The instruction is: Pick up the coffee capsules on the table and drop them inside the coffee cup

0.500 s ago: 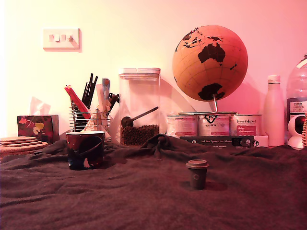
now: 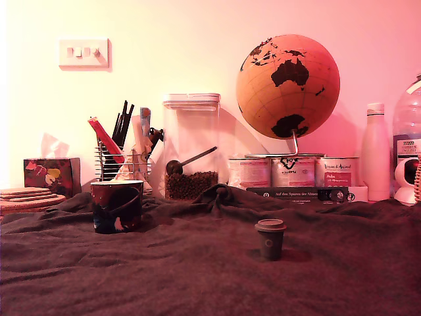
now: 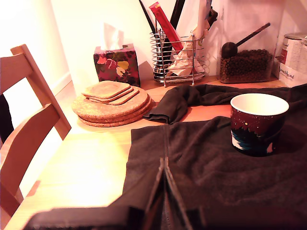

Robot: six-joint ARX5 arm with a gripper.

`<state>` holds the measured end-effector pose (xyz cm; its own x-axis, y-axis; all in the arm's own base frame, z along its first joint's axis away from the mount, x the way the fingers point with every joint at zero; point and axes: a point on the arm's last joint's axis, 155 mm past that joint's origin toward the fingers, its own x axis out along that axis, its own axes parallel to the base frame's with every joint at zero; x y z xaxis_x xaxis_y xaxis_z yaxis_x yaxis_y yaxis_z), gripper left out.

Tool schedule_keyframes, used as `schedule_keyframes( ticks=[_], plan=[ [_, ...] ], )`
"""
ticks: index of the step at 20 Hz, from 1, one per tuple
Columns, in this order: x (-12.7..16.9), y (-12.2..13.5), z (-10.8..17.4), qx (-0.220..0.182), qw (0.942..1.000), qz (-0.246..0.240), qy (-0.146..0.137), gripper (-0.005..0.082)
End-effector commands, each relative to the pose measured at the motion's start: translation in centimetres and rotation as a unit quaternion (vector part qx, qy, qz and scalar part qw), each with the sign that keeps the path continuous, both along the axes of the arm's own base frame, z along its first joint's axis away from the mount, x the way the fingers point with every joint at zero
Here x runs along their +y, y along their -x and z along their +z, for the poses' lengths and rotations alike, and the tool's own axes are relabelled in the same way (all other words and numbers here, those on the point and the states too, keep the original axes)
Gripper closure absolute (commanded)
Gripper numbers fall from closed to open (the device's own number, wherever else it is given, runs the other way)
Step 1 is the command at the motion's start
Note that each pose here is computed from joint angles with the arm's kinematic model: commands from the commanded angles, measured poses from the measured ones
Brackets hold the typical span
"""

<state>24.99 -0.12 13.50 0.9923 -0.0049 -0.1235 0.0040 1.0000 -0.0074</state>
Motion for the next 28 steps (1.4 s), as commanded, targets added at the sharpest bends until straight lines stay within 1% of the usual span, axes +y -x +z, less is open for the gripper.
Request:
schedule_keyframes(
  ticks=[1, 3, 4, 5, 7, 8, 9, 10, 12, 15, 17, 21, 25, 28],
  plan=[
    [0.0, 0.0, -0.2, 0.000, 1.0000, -0.001, -0.002, 0.0781],
    [-0.2, -0.1, 0.5, -0.015, 0.9998, -0.004, 0.013, 0.0781],
    [-0.4, -0.1, 0.6, -0.015, 0.9994, -0.009, 0.030, 0.0781],
    [-0.6, -0.1, 0.5, -0.015, 0.9993, -0.014, 0.030, 0.0781],
    [-0.9, -0.1, 0.7, -0.017, 0.9981, -0.018, 0.057, 0.0781],
    [-1.1, -0.1, 1.0, -0.022, 0.9978, -0.024, 0.057, 0.0781],
    [-1.8, -0.1, 1.1, -0.024, 0.9971, -0.042, 0.059, 0.0781],
    [-2.7, 0.1, 1.2, -0.022, 0.9947, -0.067, 0.075, 0.0784],
    [-4.7, 0.5, 1.0, -0.013, 0.9889, -0.120, 0.087, 0.0788],
    [-6.4, 1.0, 1.0, -0.006, 0.9812, -0.163, 0.104, 0.0788],
    [-7.4, 1.3, 1.2, -0.004, 0.9765, -0.186, 0.109, 0.0788],
    [-9.4, 2.2, 2.2, -0.009, 0.9669, -0.231, 0.109, 0.0788],
    [-11.5, 3.2, 1.7, 0.007, 0.9562, -0.269, 0.116, 0.0788],
    [-12.8, 3.9, 1.6, 0.012, 0.9492, -0.293, 0.114, 0.0788]
  ],
)
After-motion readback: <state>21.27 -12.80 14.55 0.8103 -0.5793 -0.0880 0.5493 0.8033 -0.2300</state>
